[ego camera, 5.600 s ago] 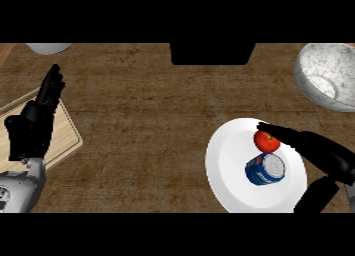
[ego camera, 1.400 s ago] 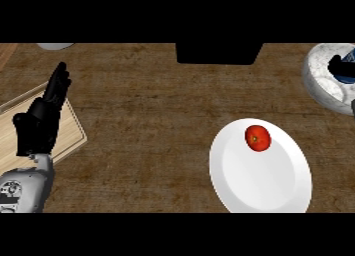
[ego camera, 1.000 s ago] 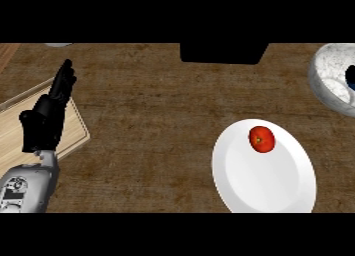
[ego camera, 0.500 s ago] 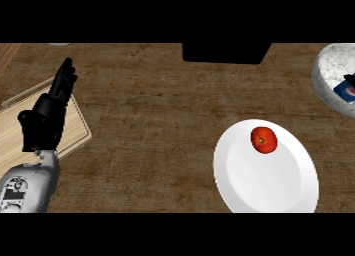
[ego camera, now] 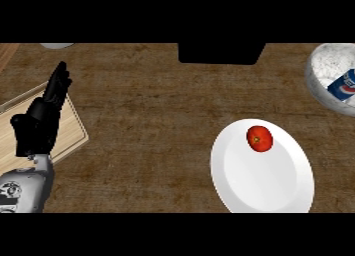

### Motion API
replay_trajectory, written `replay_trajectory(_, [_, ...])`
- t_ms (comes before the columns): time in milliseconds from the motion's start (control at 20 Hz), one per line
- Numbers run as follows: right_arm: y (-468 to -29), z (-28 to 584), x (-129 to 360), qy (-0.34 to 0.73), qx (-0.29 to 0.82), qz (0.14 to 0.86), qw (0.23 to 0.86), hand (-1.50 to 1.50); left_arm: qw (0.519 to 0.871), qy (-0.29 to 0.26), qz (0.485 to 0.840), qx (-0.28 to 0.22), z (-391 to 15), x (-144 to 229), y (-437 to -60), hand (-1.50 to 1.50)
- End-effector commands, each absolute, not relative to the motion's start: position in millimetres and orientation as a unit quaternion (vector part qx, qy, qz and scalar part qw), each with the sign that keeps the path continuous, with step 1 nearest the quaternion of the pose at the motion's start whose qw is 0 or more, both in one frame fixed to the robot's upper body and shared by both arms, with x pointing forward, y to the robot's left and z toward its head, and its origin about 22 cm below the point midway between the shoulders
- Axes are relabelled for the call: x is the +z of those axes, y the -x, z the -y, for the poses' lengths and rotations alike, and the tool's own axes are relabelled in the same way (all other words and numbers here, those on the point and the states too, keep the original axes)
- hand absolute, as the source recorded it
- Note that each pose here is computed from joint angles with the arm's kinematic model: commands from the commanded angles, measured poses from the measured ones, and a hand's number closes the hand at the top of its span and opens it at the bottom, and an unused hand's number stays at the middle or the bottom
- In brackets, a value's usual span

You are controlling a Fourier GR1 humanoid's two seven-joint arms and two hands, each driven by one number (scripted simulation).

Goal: Pick the can from the plate and place it in the bowl

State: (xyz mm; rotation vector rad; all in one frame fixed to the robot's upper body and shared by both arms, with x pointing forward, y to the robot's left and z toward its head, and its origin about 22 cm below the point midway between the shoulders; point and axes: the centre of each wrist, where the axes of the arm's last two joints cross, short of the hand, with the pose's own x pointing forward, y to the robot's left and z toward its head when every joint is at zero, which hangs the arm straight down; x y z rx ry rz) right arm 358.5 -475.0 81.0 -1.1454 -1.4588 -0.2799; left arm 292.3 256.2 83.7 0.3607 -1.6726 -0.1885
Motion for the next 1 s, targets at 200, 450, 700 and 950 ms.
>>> replay_trajectory(200, [-320.0,510.5,69.2,0.426,-0.166,0.675,0.579,-1.50,0.659,-0.169,0.729,-0.070,-274.2,78.9,-295.7,0.00])
replay_trajectory(450, [-285.2,513.7,28.3,0.392,-0.143,0.698,0.582,-1.50,0.663,-0.173,0.724,-0.076,-268.3,81.1,-287.5,0.00])
replay_trajectory(700, [-282.0,496.1,24.1,0.351,-0.119,0.717,0.590,-1.50,0.664,-0.181,0.723,-0.065,-278.1,69.7,-282.5,0.00])
replay_trajectory(950, [-239.0,504.0,19.8,0.365,-0.120,0.715,0.584,-1.50,0.658,-0.189,0.725,-0.072,-273.5,58.1,-281.1,0.00])
